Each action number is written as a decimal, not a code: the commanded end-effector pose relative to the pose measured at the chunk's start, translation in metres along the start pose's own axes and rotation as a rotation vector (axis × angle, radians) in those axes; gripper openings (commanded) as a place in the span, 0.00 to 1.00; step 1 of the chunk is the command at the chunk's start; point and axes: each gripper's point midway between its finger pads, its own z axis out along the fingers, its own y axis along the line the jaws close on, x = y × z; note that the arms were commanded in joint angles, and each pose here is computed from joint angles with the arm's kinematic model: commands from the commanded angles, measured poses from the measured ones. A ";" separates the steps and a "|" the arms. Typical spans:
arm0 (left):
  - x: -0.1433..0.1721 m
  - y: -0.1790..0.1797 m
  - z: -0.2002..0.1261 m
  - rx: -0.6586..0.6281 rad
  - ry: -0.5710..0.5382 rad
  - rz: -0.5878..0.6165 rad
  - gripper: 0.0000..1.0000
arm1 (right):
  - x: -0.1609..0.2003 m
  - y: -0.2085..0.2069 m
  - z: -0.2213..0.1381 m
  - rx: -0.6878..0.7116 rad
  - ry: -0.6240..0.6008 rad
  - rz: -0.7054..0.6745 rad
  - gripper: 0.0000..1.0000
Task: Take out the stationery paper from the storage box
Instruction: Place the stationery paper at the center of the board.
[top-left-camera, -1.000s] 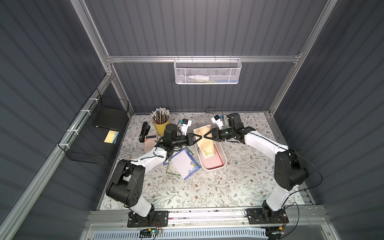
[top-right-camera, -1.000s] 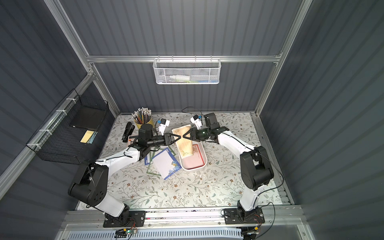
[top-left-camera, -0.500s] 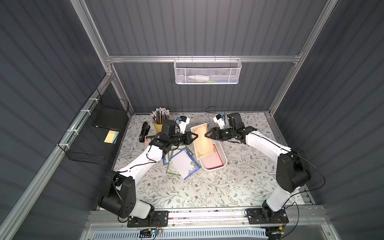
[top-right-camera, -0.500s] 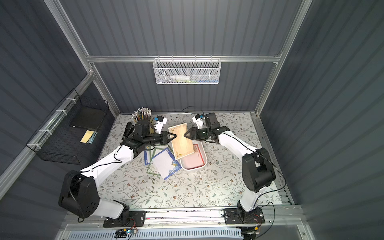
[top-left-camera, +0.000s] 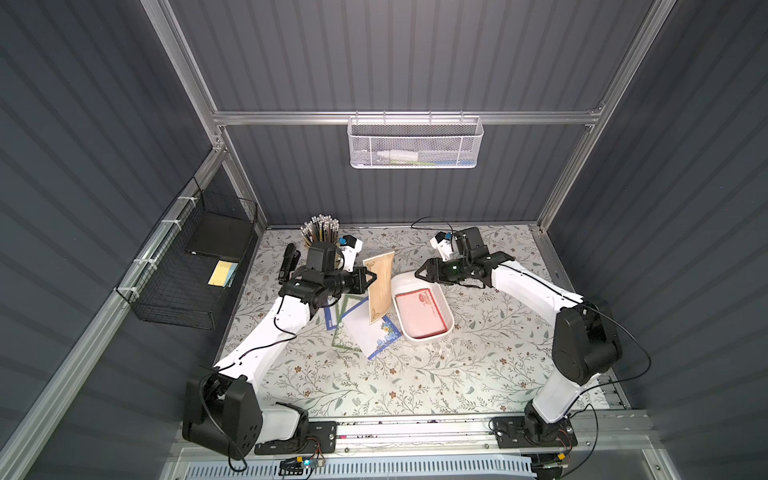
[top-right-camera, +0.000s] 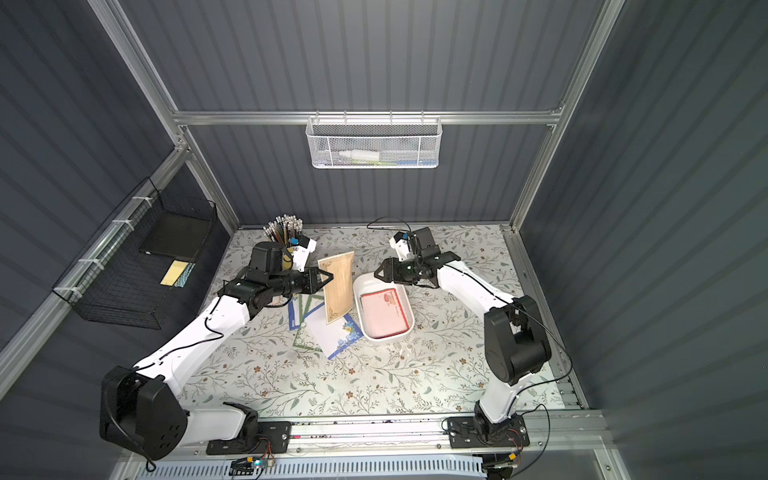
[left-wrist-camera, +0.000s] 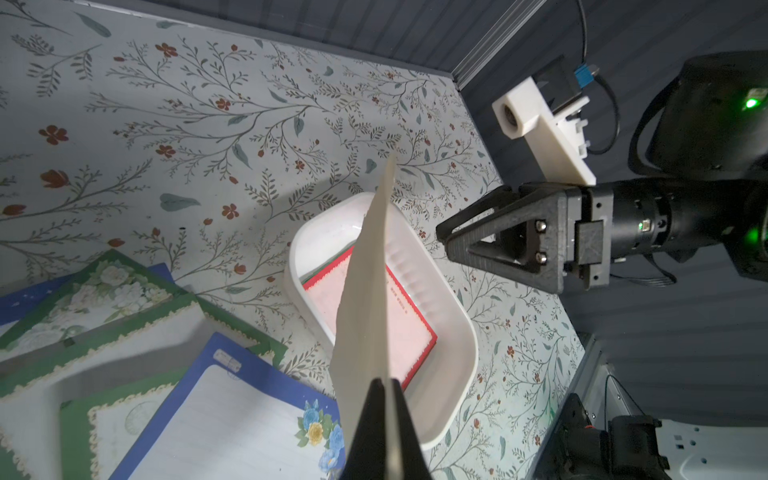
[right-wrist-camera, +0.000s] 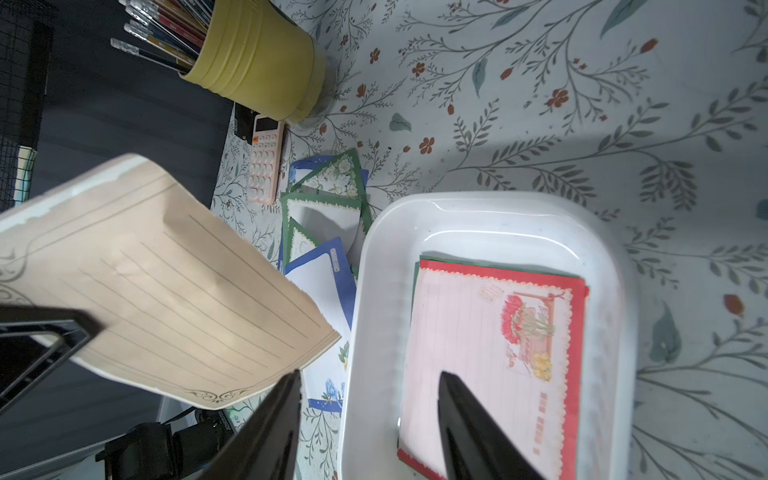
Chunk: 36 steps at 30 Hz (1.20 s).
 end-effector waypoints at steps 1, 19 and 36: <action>0.015 0.010 -0.009 -0.057 0.048 -0.002 0.00 | 0.005 -0.005 0.001 0.024 0.020 -0.010 0.57; 0.065 0.063 0.005 -0.165 0.153 -0.114 0.00 | 0.043 -0.050 0.034 0.449 0.137 -0.120 0.57; 0.110 0.140 0.029 -0.461 0.356 -0.201 0.05 | 0.052 -0.083 0.051 0.689 0.175 -0.151 0.79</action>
